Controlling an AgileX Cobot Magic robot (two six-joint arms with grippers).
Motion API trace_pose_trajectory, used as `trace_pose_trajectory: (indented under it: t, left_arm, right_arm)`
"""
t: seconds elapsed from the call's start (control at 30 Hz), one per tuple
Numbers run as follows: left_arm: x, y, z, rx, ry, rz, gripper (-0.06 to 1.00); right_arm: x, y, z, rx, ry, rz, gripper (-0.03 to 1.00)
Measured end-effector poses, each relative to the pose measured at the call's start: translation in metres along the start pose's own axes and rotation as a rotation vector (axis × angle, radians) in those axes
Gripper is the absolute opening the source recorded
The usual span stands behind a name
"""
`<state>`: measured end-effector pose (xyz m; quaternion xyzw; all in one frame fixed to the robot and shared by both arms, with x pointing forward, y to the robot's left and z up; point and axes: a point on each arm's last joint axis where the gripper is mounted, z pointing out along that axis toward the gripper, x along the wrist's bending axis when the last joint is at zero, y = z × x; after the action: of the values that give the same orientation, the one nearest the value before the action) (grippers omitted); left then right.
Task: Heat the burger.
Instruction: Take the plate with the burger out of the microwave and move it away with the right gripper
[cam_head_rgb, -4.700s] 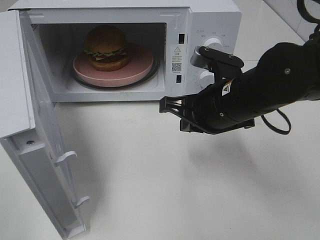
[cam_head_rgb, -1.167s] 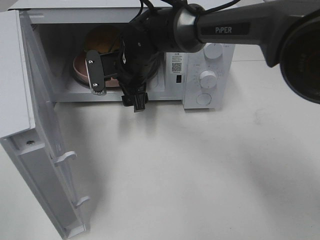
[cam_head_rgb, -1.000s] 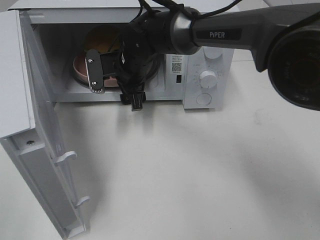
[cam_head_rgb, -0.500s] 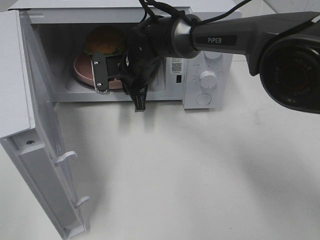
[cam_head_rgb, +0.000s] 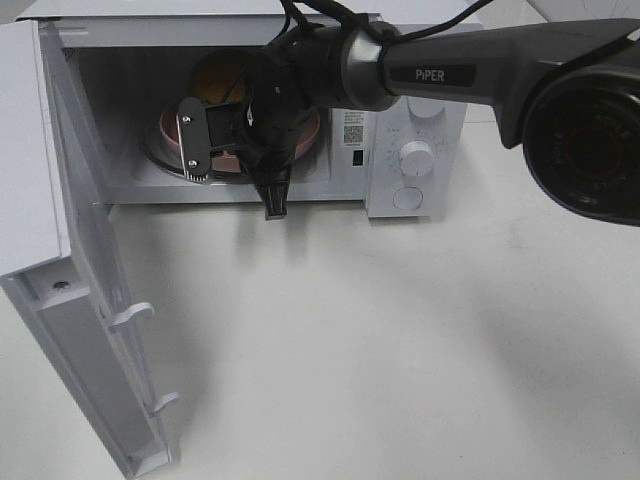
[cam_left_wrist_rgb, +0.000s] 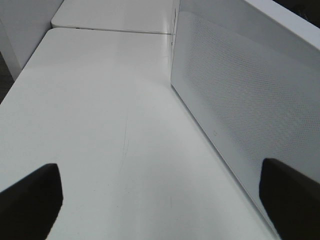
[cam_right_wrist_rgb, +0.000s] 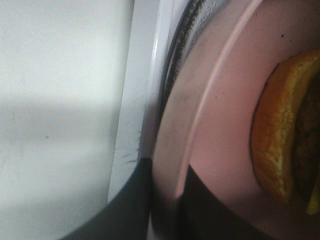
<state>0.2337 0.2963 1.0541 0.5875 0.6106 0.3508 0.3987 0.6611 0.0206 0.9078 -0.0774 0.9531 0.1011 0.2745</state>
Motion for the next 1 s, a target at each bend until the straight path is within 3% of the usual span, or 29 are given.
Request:
trace_pose_trajectory:
  t: [0.4,0.6,1.0]
  left_arm:
    - [0.0,0.0,0.0,0.0,0.0,0.0,0.99]
    - [0.0,0.0,0.0,0.0,0.0,0.0,0.99]
    - [0.0,0.0,0.0,0.0,0.0,0.0,0.99]
  right_arm:
    - [0.007,0.008,-0.022,0.005,0.043,0.007,0.09]
    - [0.026,0.004,-0.033,-0.008,0.042,-0.032,0.09]
    - [0.062,-0.008,-0.06,-0.115,-0.05,-0.105,0.09]
